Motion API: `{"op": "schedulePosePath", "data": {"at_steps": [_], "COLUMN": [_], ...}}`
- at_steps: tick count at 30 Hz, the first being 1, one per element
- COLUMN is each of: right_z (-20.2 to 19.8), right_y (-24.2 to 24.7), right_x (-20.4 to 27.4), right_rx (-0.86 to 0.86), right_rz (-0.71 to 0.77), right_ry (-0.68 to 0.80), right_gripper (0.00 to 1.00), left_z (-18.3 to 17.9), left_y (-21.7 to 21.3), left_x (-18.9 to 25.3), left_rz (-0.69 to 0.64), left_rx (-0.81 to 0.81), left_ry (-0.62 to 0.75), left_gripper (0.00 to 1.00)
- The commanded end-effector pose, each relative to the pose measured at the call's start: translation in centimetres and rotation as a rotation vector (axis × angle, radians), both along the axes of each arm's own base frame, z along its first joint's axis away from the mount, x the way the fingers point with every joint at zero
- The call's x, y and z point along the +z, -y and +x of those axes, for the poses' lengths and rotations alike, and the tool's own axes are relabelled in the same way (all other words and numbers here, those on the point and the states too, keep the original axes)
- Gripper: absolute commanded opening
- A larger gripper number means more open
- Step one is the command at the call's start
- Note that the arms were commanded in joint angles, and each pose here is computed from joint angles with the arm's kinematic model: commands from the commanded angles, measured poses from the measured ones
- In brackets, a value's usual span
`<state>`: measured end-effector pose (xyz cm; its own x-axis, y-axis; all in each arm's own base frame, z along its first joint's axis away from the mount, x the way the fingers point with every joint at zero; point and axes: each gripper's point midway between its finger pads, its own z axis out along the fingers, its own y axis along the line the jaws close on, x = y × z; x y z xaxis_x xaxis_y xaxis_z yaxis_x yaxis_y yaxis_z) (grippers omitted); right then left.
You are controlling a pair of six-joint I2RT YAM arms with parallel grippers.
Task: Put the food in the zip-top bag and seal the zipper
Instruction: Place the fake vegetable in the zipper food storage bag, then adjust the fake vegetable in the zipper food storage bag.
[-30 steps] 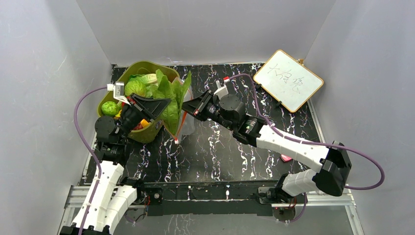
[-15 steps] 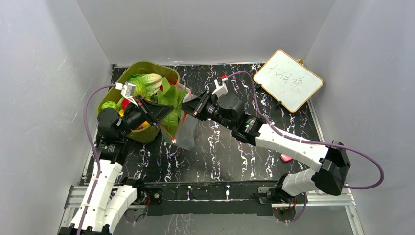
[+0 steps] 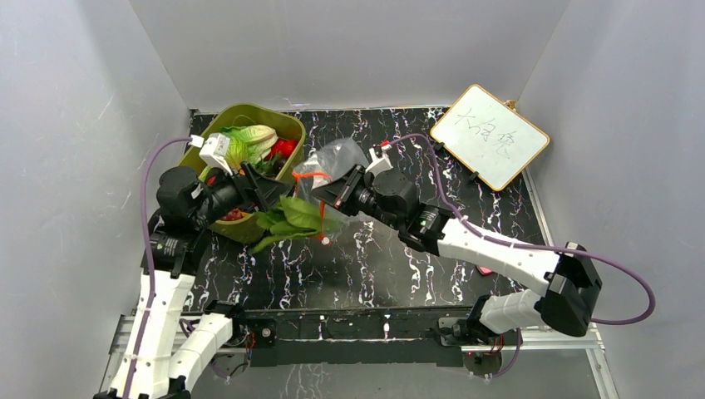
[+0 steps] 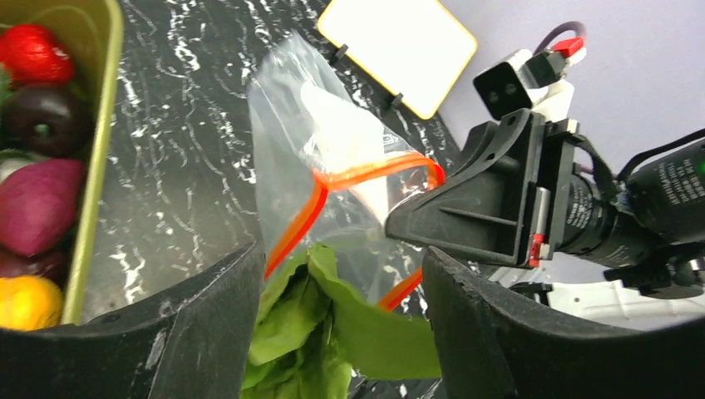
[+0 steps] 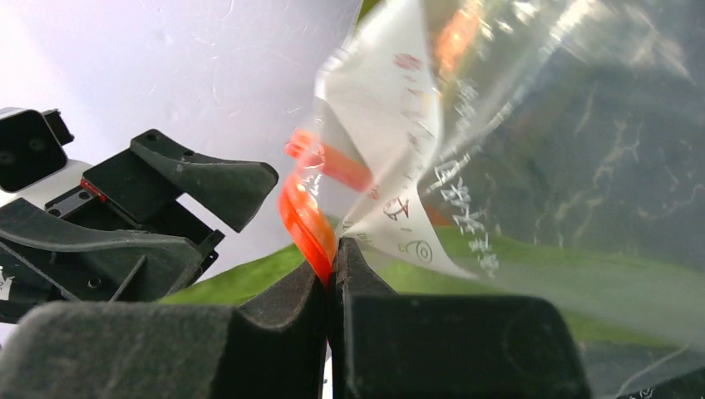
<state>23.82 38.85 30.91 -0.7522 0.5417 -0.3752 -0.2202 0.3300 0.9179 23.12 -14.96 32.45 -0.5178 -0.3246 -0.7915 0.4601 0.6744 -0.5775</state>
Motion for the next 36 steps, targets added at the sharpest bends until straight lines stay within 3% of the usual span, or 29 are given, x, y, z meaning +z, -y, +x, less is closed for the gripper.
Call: {"op": "schedulePosePath", "data": {"at_steps": [1, 6, 13, 18, 22, 25, 31, 34, 36], "right_z": [-0.6, -0.4, 0.8, 1.2, 1.1, 0.8, 0.2, -0.2, -0.2], "right_y": [1.3, 2.3, 3.2, 3.6, 3.4, 3.1, 2.6, 2.3, 2.0], "right_x": [3.9, 2.8, 1.6, 2.1, 2.6, 3.0, 3.1, 2.5, 1.7], "right_rx": [-0.023, -0.050, -0.089, -0.109, -0.101, -0.081, -0.039, -0.014, -0.005], "right_rz": [0.099, 0.058, 0.021, 0.039, 0.063, 0.088, 0.110, 0.106, 0.098], "right_ry": [0.060, 0.040, 0.003, 0.005, 0.002, -0.003, -0.012, -0.026, -0.039], "right_gripper": [0.00, 0.00, 0.00, 0.00, 0.00, 0.00, 0.00, 0.00, 0.00], "left_z": [-1.7, -3.2, -4.6, -5.0, -4.9, -4.1, -2.1, -1.3, -1.1], "left_y": [-1.8, -2.1, -4.3, -2.8, -1.4, -1.4, -0.1, 0.8, 1.3], "left_x": [-1.3, -2.6, -7.3, -8.0, -7.8, -9.1, -10.7, -9.4, -7.4], "left_rz": [0.121, 0.119, 0.118, -0.077, -0.203, -0.225, -0.310, -0.381, -0.424], "left_rx": [0.055, 0.067, 0.245, 0.281, 0.231, 0.248, 0.202, 0.146, 0.098], "left_ry": [-0.047, -0.119, -0.320, -0.456, -0.444, -0.430, -0.405, -0.354, -0.300], "left_gripper": [0.68, 0.71, 0.83, 0.88, 0.98, 0.97, 0.68, 0.51, 0.22]}}
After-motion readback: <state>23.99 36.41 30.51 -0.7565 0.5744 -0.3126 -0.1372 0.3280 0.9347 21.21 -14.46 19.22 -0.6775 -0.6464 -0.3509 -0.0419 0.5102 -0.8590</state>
